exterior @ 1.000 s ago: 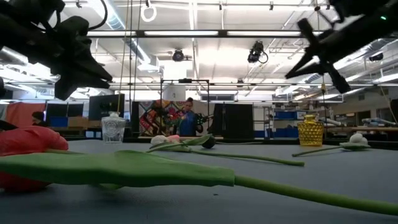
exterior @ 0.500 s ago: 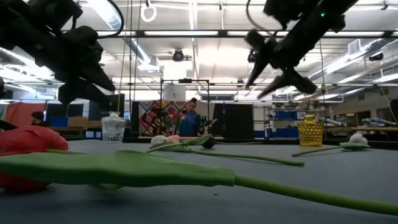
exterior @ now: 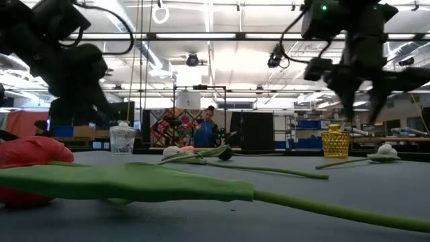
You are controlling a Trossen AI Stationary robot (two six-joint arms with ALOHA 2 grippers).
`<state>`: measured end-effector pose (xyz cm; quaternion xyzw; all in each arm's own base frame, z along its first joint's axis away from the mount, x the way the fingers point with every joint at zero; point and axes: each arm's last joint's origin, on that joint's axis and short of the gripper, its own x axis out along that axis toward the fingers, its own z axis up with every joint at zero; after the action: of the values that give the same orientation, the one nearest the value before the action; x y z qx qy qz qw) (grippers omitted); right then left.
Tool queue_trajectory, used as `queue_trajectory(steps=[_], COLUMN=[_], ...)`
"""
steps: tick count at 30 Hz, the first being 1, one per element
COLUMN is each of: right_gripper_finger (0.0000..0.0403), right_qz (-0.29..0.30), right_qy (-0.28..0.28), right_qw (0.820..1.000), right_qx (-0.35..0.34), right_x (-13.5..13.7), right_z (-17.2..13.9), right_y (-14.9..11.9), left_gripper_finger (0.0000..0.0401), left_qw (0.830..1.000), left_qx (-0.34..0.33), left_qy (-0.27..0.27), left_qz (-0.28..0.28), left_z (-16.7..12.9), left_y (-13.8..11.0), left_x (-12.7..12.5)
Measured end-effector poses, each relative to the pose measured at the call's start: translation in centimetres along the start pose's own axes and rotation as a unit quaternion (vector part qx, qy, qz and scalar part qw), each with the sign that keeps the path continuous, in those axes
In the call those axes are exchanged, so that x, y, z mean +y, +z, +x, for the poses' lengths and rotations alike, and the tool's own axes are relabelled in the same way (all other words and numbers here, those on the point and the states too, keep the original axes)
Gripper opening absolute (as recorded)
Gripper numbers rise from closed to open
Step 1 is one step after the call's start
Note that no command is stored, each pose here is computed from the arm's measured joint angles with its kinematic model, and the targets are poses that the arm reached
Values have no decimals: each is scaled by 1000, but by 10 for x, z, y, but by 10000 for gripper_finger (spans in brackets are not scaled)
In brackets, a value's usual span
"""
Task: Sort flowers into vase by color
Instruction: Put the right white tulip into the yellow vase
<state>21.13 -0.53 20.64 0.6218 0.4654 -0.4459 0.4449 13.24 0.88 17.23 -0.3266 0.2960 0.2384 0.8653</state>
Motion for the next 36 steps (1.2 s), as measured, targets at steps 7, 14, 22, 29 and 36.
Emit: queue_trajectory(steps=[7, 14, 22, 29, 36], right_gripper_finger=[158, 158, 158, 158, 158], right_qz=[-37, -67, -95, -128, -129], right_qy=[-36, -24, -6, 35, 59], right_qw=[998, 997, 995, 987, 976], right_qx=[22, 12, -14, -94, -168], right_x=[-6, -4, -3, 5, 8], right_z=[-1, -3, -9, -14, -21], right_y=[7, 20, 47, 71, 94], left_gripper_finger=[233, 233, 233, 233, 233], left_qw=[999, 980, 947, 930, 915], left_qx=[10, 76, 86, 106, 135], left_qy=[30, 168, 198, 229, 233], left_qz=[-16, -69, -236, -269, -300], left_z=[0, -31, -43, -30, -23], left_y=[2, 20, 31, 25, 14], left_x=[7, 14, 6, 0, -12])
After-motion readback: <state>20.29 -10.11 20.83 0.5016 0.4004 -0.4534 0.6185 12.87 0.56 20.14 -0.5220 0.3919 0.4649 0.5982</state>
